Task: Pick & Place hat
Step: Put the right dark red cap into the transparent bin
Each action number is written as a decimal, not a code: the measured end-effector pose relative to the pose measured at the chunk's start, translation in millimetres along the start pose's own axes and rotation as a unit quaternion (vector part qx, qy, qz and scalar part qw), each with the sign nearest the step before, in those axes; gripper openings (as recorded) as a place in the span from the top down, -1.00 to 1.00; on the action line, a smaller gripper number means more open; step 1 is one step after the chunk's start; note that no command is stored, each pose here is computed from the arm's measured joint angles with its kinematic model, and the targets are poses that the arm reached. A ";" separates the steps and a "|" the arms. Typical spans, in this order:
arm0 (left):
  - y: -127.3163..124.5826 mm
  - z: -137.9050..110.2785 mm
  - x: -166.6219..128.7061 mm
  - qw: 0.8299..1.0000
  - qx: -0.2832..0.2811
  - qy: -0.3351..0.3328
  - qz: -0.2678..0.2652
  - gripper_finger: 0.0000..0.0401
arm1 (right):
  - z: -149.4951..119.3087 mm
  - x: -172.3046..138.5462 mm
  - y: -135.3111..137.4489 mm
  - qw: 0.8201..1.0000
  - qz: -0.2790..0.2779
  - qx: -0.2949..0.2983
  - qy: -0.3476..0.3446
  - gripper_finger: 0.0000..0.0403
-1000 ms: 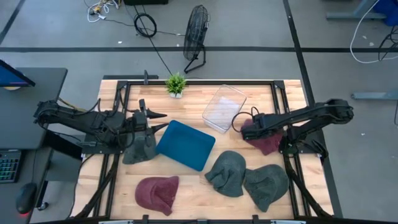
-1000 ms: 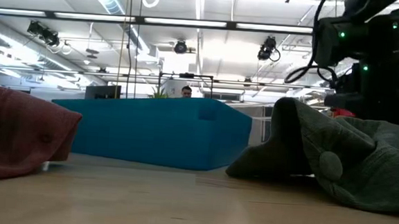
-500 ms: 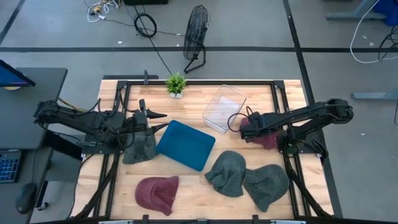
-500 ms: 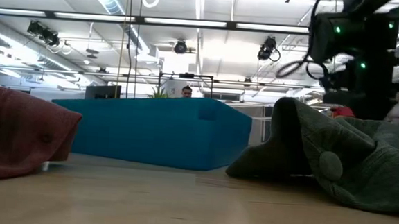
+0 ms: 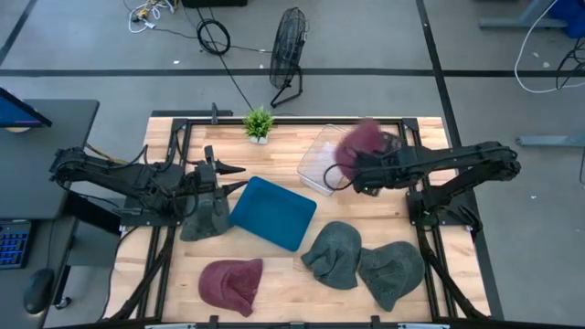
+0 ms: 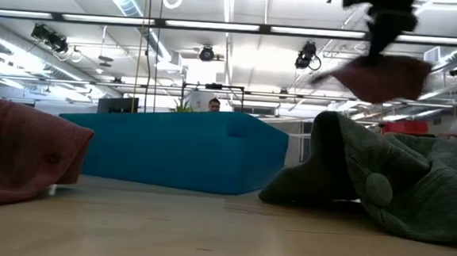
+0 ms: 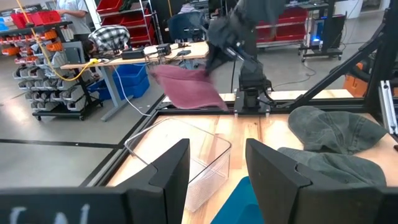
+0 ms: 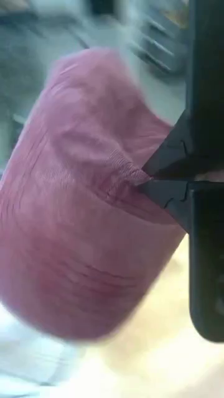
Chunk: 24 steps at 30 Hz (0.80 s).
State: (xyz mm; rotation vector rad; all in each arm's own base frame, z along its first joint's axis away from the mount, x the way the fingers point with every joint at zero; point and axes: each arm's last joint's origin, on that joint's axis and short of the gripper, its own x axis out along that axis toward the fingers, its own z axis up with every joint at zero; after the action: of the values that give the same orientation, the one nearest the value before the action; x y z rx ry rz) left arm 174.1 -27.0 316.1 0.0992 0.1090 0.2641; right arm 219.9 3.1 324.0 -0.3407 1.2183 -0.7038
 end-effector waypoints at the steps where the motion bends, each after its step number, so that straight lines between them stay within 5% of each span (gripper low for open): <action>1: 0.0 0.0 0.0 1.000 0.000 0.000 0.000 0.20 | 8.1 -0.2 0.0 0.999 -0.020 -0.011 -0.038 0.99; 8: 0.0 0.0 0.0 1.000 -0.012 0.000 0.000 0.20 | 46.7 12.0 8.1 0.980 -0.023 -0.043 -0.191 1.00; 24: -0.1 -0.2 0.0 1.000 -0.024 0.001 0.000 0.20 | 10.1 104.6 51.9 0.976 0.020 -0.090 -0.200 1.00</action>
State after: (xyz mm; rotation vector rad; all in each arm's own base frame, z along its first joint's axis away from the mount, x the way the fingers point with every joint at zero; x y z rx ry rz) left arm 174.1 -27.1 315.9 0.0506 0.1042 0.2662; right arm 263.3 -28.2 219.8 -0.5777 0.9030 -0.4615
